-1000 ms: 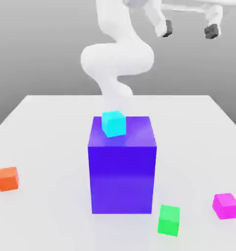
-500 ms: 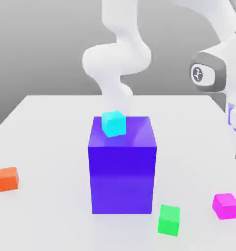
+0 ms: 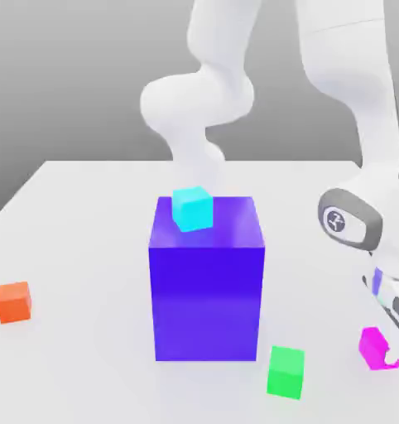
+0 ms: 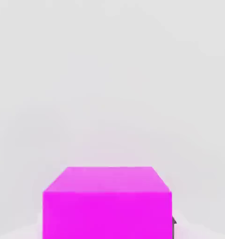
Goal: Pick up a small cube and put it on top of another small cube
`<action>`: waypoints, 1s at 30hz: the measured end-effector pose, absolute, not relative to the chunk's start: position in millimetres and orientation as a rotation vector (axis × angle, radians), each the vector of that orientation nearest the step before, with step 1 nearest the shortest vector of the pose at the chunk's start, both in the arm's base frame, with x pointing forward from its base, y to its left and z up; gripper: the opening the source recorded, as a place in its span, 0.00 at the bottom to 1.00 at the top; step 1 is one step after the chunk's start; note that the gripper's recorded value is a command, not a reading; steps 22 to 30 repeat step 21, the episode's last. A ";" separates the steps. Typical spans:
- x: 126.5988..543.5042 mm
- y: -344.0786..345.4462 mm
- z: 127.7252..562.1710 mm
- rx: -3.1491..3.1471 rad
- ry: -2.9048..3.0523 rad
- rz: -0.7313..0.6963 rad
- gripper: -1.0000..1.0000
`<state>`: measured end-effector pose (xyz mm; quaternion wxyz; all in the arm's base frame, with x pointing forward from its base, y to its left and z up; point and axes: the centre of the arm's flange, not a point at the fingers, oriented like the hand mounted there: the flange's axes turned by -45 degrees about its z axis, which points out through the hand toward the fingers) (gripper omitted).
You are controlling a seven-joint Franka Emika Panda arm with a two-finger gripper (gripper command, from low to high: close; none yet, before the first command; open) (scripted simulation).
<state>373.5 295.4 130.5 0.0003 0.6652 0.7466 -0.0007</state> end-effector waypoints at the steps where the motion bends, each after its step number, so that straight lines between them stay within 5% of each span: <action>1: 373.9 295.7 139.3 2.089 2.345 -0.002 0.00; 5: 374.7 292.9 185.6 2.089 2.346 -0.002 0.00; 12: 424.2 142.3 238.1 2.075 2.355 -0.005 0.00; 17: 424.2 132.1 197.7 2.038 2.392 0.000 0.00; 18: 423.5 131.5 185.9 2.038 2.392 -0.002 1.00; 30: 423.5 131.5 185.9 2.038 2.392 -0.002 1.00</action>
